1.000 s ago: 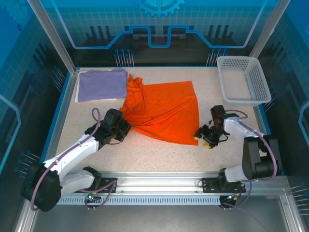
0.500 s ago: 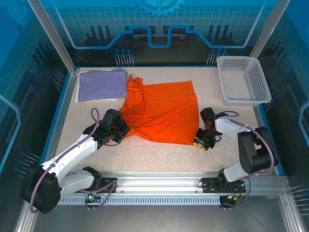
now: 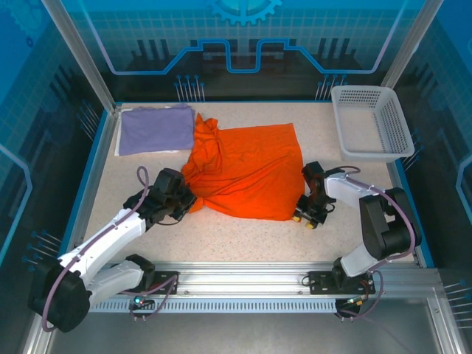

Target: Fold and stack the t-shirts

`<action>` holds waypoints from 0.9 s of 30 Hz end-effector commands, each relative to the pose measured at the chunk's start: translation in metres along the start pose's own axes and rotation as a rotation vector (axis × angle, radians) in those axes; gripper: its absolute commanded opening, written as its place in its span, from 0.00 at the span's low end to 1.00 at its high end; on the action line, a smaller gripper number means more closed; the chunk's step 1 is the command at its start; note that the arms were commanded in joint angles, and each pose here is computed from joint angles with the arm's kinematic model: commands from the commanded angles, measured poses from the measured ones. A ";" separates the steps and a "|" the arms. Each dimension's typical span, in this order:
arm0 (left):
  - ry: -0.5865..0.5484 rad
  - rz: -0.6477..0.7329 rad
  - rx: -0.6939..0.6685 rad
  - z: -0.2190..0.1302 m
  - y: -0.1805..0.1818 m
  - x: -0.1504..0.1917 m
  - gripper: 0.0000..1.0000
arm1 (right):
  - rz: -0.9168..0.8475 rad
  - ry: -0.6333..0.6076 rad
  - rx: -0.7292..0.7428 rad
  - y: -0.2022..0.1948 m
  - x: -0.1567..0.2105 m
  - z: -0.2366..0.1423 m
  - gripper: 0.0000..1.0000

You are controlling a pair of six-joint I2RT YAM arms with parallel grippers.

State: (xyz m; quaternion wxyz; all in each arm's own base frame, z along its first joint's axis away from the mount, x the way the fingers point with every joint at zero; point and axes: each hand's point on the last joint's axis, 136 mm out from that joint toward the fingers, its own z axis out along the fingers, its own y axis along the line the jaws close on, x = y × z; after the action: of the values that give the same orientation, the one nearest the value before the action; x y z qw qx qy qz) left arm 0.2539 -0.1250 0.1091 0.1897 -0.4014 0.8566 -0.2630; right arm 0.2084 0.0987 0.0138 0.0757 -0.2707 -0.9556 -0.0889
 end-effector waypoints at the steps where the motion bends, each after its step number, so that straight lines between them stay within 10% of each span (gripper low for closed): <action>1: 0.000 0.021 -0.021 -0.001 0.010 0.000 0.00 | -0.095 -0.068 -0.153 0.041 -0.010 -0.012 0.38; 17: 0.011 0.042 -0.022 0.004 0.004 0.000 0.00 | -0.119 -0.043 0.052 0.027 -0.010 -0.002 0.52; 27: -0.003 0.033 -0.033 0.001 0.011 -0.005 0.00 | -0.118 -0.026 0.090 0.020 -0.008 -0.003 0.09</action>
State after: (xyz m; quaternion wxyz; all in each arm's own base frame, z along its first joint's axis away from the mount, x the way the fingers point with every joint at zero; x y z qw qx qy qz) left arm 0.2546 -0.1211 0.1028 0.1876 -0.3962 0.8627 -0.2522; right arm 0.2302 0.1115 0.0128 0.0617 -0.2147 -0.9732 -0.0536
